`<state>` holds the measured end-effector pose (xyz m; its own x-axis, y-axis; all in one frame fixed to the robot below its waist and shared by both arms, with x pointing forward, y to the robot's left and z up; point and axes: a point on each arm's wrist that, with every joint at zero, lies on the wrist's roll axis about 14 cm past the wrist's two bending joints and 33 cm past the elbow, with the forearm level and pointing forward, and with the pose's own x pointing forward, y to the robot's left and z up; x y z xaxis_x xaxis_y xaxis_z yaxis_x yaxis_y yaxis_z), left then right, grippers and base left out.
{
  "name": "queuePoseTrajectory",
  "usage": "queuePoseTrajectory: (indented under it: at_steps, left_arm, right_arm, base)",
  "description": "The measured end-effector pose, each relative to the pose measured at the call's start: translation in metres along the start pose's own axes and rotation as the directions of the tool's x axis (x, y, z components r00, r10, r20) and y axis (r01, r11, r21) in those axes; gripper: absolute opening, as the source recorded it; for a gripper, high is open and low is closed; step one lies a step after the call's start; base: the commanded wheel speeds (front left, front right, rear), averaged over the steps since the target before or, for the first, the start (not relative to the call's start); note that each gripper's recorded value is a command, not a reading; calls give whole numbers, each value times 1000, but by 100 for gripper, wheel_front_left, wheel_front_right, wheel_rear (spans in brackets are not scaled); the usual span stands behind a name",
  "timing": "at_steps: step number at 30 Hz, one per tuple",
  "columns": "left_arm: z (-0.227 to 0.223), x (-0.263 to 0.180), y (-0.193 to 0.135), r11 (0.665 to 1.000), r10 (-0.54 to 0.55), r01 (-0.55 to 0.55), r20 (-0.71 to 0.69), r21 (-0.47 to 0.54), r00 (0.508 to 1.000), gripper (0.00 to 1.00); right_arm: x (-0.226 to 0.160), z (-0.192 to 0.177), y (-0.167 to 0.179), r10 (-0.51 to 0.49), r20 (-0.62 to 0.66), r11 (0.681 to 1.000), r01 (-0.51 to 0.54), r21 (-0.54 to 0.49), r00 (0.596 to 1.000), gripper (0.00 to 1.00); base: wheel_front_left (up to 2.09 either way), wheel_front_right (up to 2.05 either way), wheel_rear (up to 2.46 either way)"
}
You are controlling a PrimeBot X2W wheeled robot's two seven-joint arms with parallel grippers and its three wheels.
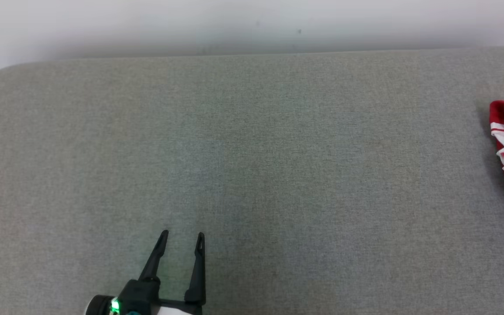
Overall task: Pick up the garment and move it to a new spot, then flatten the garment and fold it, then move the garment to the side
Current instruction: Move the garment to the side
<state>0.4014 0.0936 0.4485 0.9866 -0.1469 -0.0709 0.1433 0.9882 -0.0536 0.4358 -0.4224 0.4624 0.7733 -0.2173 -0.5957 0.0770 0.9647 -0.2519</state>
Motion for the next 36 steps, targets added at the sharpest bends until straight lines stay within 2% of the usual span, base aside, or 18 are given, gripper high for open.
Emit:
queuePoseTrajectory:
  at_steps: [6,11,12,14,18,23,31,36]
  left_arm:
    - [5,-2,-3,1000,-6,6,13,1,1000,100]
    - [9,-8,-3,1000,-4,4,22,-2,1000,100]
    - [14,-11,-2,1000,1,-1,34,-2,999,100]
    - [16,-13,-2,1000,4,-4,38,-2,999,100]
    - [24,-27,0,1000,14,-13,56,-14,998,100]
    - [32,-43,4,999,30,-29,78,-19,996,100]
    - [42,-57,5,999,26,-24,110,-21,994,100]
    - [41,-61,6,1000,19,-17,109,-19,994,100]
  right_arm:
    - [-7,0,-10,-43,70,999,43,-2,997,100]
    - [-16,9,-5,-32,152,999,32,4,988,100]
    - [-23,15,-1,-20,206,1000,20,6,978,100]
    - [-27,18,2,-10,232,1000,10,1,973,100]
    - [-48,25,29,66,345,998,-70,1,936,100]
    - [-76,25,51,115,454,991,-135,13,883,100]
    - [-110,4,69,82,567,983,-162,91,820,100]
    - [-121,-22,91,72,571,976,-177,130,818,100]
  base:
    - [0,0,0]
    - [0,0,0]
    - [0,0,0]
    - [0,0,0]
    - [0,0,0]
    - [0,0,0]
    - [0,0,0]
    - [0,0,0]
